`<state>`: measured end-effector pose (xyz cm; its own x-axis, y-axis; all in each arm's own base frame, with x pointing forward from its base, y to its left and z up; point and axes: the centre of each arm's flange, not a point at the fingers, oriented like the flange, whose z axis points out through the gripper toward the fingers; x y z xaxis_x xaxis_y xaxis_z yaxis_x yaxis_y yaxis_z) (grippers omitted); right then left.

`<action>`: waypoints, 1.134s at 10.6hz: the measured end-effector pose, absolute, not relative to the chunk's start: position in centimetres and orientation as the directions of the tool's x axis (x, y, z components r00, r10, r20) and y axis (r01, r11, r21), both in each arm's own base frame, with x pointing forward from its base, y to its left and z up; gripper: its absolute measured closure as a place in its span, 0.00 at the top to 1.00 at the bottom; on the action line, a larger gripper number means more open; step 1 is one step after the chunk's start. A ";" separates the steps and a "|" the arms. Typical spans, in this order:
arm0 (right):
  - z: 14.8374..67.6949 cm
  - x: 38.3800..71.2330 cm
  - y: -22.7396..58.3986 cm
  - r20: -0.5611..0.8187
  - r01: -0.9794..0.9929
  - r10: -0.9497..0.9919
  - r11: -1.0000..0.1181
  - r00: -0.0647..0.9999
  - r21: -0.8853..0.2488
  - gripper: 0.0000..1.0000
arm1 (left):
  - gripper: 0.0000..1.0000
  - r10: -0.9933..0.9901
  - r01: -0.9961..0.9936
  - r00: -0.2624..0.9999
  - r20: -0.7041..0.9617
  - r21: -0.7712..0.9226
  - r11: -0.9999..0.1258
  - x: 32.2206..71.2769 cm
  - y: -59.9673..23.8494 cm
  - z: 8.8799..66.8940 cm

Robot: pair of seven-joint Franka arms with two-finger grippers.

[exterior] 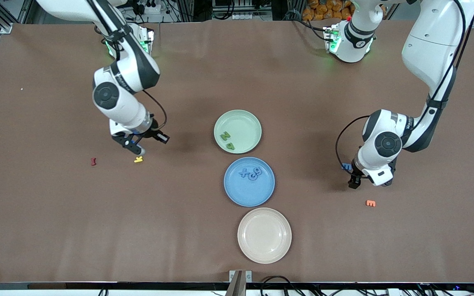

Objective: Sort letters by color into matching plates
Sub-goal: 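Carry the green B onto the green plate with the right gripper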

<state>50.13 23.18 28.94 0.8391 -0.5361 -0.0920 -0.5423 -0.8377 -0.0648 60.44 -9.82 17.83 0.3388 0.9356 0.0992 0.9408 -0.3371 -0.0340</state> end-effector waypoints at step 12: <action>26.3 43.0 45.8 -0.077 -0.641 -0.637 -0.765 0.767 -0.055 0.26 | 1.00 0.958 0.958 0.278 0.065 0.052 -0.282 59.9 -10.8 18.1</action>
<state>42.96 45.84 26.29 0.7670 -0.6370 -0.0773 -0.6412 -0.7654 -0.0552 59.85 -10.82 18.09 0.2784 0.9583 0.0649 0.9581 -0.2818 0.0520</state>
